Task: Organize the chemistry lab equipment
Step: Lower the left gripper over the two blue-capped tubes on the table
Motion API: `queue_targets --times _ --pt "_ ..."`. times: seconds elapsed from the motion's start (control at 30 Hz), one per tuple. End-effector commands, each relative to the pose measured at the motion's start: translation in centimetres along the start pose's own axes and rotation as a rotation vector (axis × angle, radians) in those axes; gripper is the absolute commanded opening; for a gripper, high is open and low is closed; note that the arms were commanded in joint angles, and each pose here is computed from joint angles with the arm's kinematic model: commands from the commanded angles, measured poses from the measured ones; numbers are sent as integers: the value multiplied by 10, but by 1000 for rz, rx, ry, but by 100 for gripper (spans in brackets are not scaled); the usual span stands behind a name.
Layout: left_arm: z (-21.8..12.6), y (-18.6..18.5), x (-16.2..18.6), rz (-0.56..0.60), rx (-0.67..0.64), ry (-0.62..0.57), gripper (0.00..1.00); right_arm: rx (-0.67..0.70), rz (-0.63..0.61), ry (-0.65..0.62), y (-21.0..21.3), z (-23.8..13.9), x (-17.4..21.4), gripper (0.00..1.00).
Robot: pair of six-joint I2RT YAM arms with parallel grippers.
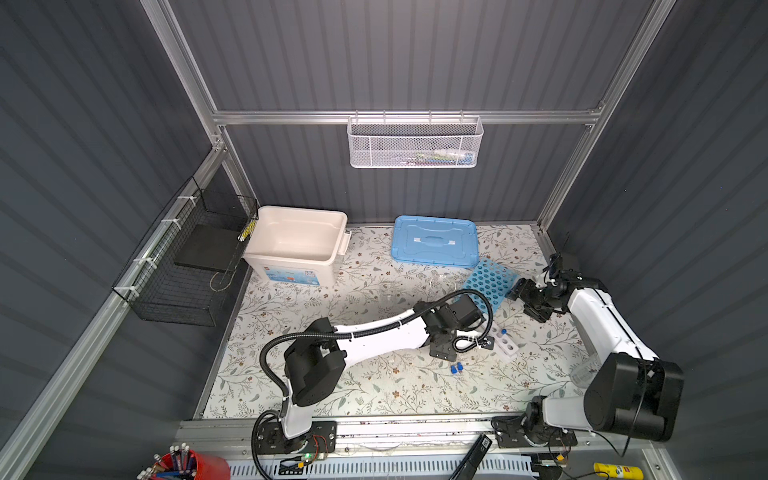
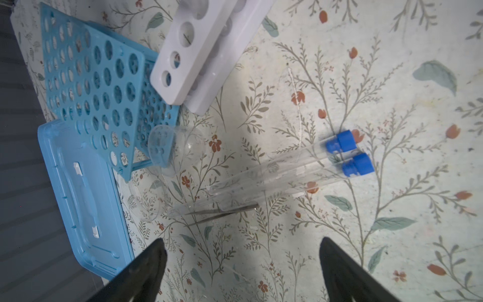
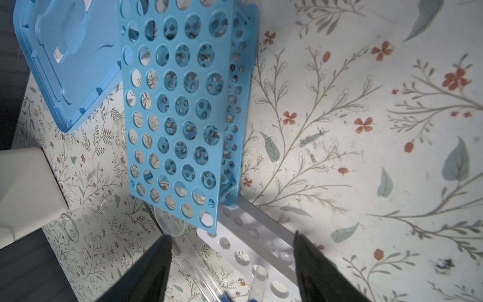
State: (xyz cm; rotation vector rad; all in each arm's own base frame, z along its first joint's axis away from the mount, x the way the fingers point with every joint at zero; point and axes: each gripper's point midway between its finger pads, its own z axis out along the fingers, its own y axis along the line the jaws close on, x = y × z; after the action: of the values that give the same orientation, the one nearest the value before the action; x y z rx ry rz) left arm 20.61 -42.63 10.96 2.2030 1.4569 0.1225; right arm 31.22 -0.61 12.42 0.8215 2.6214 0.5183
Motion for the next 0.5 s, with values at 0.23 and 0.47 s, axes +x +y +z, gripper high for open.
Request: queue_targets --times 0.23,0.47 --pt "17 -36 11 79 80 96 80 -66 -13 17 -2 -8 10 74" --pt "37 -48 15 84 118 112 69 -81 0 15 -4 -10 12 74"
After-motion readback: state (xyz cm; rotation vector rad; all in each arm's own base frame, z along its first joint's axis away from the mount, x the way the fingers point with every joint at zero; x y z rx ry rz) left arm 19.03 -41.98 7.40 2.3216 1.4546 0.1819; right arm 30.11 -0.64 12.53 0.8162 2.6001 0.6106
